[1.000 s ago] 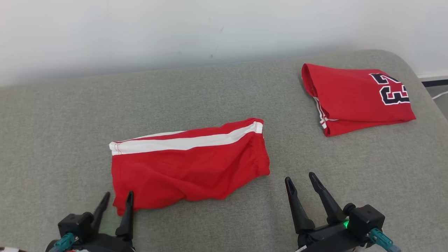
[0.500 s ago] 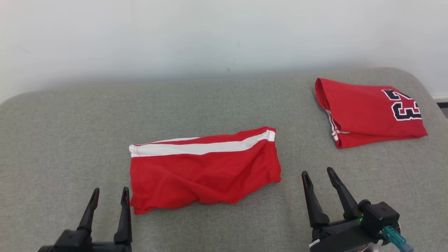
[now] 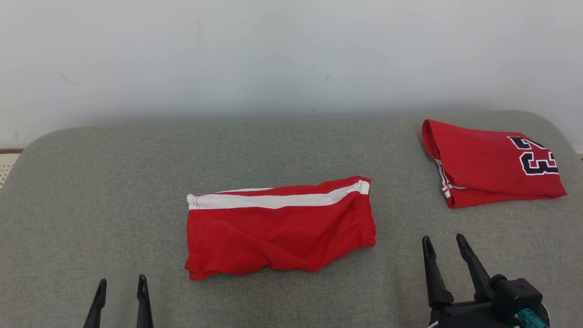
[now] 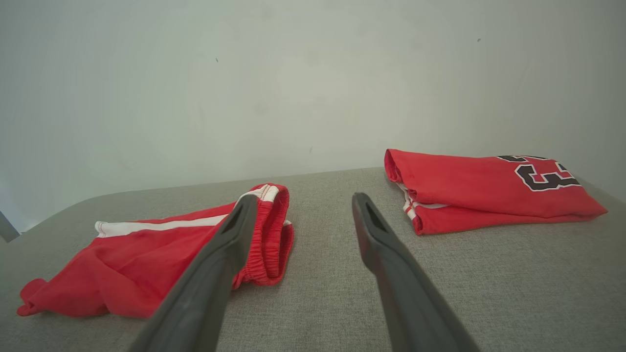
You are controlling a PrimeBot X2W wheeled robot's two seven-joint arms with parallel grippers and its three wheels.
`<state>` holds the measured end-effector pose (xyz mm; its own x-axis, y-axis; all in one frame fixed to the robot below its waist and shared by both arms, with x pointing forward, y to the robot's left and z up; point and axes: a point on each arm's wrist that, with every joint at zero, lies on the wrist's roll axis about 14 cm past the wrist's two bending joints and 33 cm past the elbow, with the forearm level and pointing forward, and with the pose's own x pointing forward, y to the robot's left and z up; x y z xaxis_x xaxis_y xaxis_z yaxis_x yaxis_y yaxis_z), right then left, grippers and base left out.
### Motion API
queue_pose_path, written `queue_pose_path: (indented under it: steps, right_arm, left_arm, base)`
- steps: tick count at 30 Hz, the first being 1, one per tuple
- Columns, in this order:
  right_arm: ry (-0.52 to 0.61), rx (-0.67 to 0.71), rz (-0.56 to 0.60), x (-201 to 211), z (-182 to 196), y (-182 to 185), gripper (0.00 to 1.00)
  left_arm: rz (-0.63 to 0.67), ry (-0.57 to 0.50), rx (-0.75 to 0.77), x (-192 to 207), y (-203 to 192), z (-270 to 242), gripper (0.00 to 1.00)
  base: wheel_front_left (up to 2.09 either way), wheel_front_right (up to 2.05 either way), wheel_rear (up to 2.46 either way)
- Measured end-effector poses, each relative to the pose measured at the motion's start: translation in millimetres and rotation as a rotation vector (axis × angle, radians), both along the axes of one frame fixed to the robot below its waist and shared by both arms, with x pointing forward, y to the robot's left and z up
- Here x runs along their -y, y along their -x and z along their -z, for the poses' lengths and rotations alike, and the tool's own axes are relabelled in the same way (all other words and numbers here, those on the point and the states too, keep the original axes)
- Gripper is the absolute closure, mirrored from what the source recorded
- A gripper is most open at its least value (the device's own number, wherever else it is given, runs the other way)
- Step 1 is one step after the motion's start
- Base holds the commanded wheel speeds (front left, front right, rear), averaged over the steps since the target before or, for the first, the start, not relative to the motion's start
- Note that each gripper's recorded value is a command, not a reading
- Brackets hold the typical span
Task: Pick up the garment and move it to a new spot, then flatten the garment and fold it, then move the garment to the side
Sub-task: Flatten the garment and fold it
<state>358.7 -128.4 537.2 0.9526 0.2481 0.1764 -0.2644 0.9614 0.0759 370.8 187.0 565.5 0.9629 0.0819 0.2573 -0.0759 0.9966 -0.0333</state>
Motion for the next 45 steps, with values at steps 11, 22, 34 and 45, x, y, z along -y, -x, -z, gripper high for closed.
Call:
queue_pose_path:
  steps: [11,22,34,45]
  right_arm:
    - [-0.002,0.002,-0.016,-10.9,0.0,1.3,0.00]
    - [0.007,-0.008,-0.023,-13.5,3.5,0.7,0.00]
    - [0.013,-0.018,-0.028,-12.9,6.2,-3.6,0.00]
    - [0.144,-0.047,-0.090,-25.8,-15.2,-71.3,0.00]
  left_arm:
    - [0.009,-0.046,-0.017,-7.6,13.6,5.3,0.00]
    - [-0.001,-0.035,-0.024,-12.1,15.4,7.9,0.00]
    - [-0.008,-0.025,-0.036,-13.2,14.3,12.0,0.00]
    - [0.015,-0.002,-0.059,-3.9,2.9,20.2,0.00]
  base:
    - [0.00,0.00,0.00]
    - [0.00,0.00,0.00]
    - [0.00,0.00,0.00]
    - [0.00,0.00,0.00]
